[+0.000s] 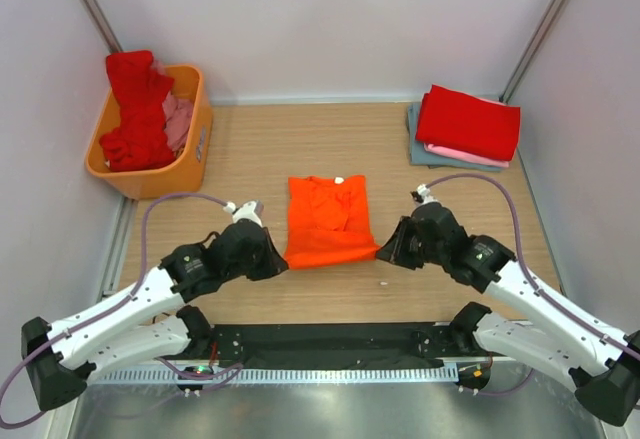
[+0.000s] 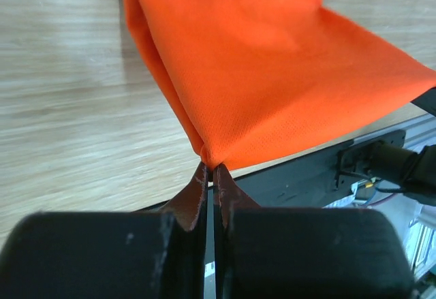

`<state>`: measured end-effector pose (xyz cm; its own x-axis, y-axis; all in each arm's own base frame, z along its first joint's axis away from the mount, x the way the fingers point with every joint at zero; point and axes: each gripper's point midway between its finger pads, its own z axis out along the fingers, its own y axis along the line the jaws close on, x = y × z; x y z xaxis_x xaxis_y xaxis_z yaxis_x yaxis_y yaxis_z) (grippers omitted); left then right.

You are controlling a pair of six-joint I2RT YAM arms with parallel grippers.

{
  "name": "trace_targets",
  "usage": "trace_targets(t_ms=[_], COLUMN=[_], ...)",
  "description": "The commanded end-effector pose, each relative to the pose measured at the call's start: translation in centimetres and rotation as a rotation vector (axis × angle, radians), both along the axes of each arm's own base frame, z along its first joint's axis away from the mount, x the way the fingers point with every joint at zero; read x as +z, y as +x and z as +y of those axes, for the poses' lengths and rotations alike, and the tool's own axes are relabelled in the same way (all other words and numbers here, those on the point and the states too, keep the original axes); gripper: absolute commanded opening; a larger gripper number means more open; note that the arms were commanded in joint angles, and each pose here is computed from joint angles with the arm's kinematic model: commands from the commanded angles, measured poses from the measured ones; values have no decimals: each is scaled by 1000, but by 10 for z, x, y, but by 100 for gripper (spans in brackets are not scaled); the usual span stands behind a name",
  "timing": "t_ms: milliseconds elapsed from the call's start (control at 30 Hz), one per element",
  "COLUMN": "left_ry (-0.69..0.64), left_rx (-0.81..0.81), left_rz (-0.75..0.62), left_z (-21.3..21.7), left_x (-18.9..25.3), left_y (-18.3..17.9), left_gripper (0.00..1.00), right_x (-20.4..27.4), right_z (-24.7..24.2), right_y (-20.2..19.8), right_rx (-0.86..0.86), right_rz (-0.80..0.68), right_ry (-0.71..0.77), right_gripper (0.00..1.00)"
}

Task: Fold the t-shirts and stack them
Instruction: Fold the tshirt

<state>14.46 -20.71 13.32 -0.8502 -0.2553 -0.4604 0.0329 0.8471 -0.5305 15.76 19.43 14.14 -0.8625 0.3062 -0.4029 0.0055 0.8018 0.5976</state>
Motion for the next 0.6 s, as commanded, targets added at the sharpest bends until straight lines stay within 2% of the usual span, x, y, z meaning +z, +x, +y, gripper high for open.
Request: trace_targets(t_ms=[0,233,567], left_ry=[108,164,165], left_rx=[56,32,28], left_rz=[-70,-136,-123], left_z=[22,0,-6], left_x=[24,64,77], left_y=[12,47,106], left_gripper=[0,0,0], right_x=[33,65,74], right_z=[-9,-1,0], right_y=[26,67,112], right_rx=[-54,-70,-79], right_rz=[-104,-188,-196], right_ry=[-78,-179,-193], right_gripper=[1,1,1])
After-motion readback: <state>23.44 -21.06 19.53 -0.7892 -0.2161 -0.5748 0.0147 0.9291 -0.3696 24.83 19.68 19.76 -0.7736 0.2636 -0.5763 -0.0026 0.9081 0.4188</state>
